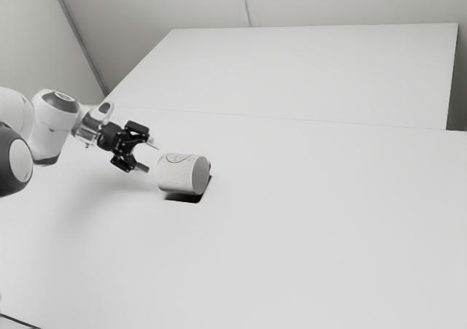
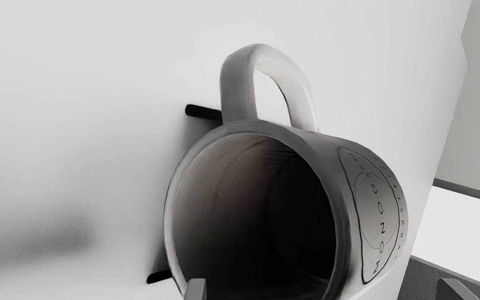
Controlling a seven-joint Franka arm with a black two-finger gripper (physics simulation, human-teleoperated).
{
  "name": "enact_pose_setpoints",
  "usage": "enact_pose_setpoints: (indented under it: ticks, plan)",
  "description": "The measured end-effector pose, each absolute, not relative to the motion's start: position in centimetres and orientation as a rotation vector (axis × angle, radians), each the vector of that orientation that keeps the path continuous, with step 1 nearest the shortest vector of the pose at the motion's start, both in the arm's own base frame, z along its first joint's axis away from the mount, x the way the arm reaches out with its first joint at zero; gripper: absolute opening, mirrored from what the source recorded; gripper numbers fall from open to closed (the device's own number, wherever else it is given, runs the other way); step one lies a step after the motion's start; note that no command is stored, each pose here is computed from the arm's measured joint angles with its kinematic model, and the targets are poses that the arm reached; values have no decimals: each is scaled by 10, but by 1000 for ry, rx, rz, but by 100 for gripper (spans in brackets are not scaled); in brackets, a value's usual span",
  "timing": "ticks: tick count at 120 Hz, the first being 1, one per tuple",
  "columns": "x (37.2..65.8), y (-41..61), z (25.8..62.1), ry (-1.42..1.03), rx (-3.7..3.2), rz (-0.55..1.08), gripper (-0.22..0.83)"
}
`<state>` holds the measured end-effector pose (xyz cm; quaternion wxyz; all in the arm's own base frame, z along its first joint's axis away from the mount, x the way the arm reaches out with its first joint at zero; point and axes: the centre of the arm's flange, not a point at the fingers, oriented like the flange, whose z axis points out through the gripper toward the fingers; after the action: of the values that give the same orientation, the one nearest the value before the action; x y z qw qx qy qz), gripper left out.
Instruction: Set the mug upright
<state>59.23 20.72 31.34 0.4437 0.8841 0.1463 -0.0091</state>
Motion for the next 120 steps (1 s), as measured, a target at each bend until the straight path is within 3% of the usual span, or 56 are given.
enact_pose_setpoints:
  ticks: [44,64,76,106,120]
  plan:
    - [605,168,298,312,2030,69,61]
    - [606,171,298,309,2047,91,19]
    - [607,171,298,309,2054,96,3]
    - [616,160,310,285,2092,118,-10]
    - [621,137,347,197,2169,125,-11]
